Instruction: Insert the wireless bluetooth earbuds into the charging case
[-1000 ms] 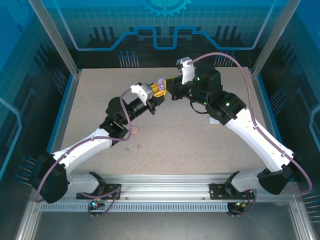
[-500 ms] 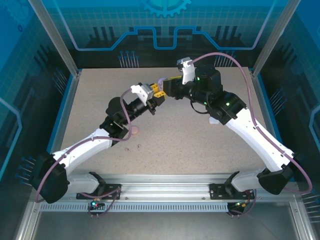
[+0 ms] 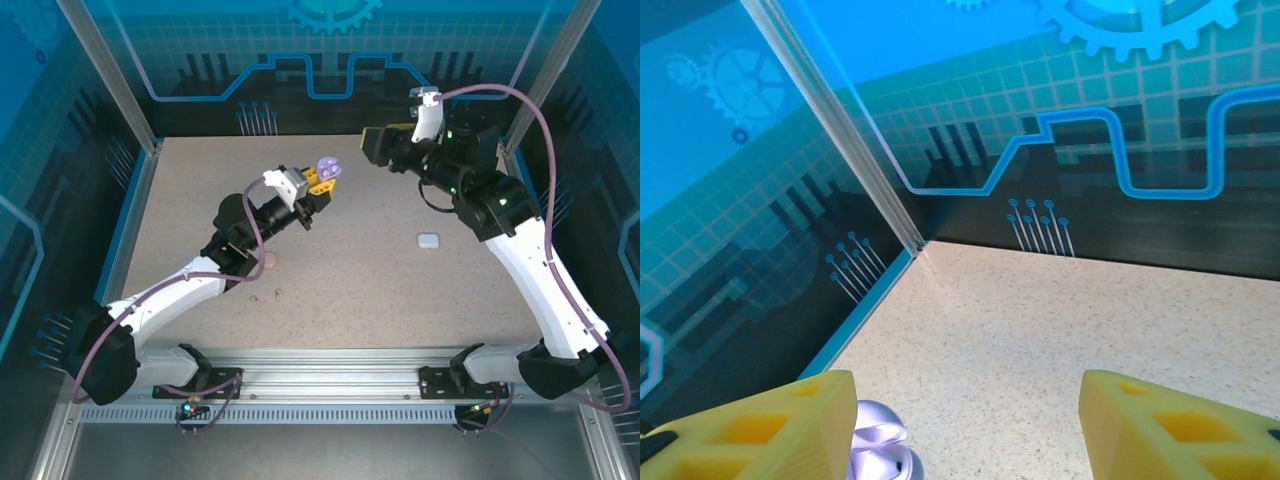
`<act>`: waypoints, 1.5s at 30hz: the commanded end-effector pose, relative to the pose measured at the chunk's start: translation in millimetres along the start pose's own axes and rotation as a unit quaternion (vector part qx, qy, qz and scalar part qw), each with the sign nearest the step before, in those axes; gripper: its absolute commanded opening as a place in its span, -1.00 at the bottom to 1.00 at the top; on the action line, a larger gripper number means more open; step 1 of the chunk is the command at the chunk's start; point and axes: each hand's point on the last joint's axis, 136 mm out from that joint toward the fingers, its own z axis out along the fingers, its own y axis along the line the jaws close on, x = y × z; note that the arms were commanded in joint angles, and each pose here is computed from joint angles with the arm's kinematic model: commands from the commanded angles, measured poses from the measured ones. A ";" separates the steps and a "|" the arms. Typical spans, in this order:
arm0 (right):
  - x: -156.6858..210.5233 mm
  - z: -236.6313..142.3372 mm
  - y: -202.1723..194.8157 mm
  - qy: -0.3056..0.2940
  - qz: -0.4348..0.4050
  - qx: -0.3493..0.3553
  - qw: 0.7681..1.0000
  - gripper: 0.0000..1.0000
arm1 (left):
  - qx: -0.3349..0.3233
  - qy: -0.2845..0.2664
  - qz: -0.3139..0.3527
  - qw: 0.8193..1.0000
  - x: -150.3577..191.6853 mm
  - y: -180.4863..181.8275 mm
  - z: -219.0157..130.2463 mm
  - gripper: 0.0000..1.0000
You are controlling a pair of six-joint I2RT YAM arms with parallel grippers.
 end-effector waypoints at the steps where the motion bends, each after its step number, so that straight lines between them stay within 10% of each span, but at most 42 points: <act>1: 27.1 18.4 -15.3 0.079 0.016 0.016 0.997 0.21 | 0.019 0.013 -0.013 1.000 10.6 -8.7 2.1 -1.00; 15: 77.3 112.4 -45.7 0.233 0.027 0.050 0.971 0.16 | 0.063 0.040 -0.040 0.996 34.5 -40.5 19.8 -1.00; 25: 111.3 95.5 -40.2 0.274 0.007 0.066 0.959 0.12 | 0.045 0.034 -0.028 0.998 32.7 -32.4 29.9 -1.00; 39: 107.4 41.8 -42.8 0.240 0.013 0.090 0.967 0.09 | 0.033 0.034 -0.018 0.999 35.2 -26.6 38.6 -1.00; 45: 74.1 24.4 -103.9 0.154 0.080 0.195 0.965 0.17 | 0.030 0.072 -0.071 0.994 60.0 -27.3 41.6 -1.00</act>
